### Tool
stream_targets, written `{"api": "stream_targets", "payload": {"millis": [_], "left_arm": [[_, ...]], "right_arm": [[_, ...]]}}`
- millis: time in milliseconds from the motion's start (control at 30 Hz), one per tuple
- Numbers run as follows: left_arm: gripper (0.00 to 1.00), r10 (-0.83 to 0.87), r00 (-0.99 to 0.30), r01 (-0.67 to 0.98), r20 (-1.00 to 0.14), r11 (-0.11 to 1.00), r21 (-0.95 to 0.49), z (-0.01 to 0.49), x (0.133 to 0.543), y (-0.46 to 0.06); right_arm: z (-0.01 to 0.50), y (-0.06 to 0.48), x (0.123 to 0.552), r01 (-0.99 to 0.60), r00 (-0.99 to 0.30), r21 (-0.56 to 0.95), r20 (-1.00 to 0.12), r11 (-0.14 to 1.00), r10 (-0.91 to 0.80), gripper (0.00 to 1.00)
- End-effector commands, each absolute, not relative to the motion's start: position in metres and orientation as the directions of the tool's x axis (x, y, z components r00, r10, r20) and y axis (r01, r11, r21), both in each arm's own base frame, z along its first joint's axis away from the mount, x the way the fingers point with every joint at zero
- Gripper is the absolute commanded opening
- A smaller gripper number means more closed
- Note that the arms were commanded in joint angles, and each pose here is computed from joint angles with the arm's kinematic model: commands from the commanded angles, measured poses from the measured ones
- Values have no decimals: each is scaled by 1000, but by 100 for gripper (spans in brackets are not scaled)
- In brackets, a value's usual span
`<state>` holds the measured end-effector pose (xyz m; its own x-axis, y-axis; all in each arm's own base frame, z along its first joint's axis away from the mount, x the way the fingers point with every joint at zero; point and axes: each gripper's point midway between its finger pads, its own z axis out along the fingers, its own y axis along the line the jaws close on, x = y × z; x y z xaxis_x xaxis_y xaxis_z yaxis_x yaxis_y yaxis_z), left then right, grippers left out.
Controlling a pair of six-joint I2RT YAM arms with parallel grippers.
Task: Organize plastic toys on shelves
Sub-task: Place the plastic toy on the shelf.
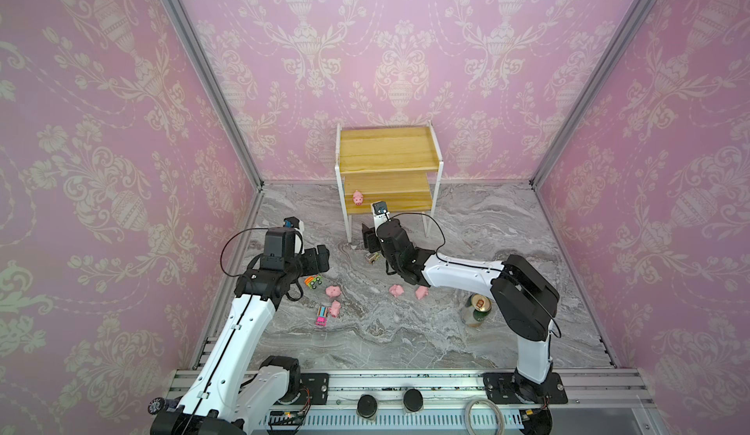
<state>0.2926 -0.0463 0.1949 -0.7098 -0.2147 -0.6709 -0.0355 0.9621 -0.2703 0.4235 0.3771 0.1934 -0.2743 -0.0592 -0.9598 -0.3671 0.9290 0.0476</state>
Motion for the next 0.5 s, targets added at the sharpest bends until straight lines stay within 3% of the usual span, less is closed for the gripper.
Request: {"api": "stream_targets", "payload": {"millis": [0,233,467], "left_arm": [[93,-229,-716,-33,-659,955,-296,192,291,-49],[93,-229,-726,-40,-648,955,-294,187,290,-48],[93,-218,-751,-32,-623,955,-296,178,290,-53]], "right_arm": [[214,385,420,-459,-225,61,-973,886,-50,67],[228,387,420,-505,-203,23,-975,863,-93,59],[194,356,381,-520,-383,1,-894,854,-232,59]]}}
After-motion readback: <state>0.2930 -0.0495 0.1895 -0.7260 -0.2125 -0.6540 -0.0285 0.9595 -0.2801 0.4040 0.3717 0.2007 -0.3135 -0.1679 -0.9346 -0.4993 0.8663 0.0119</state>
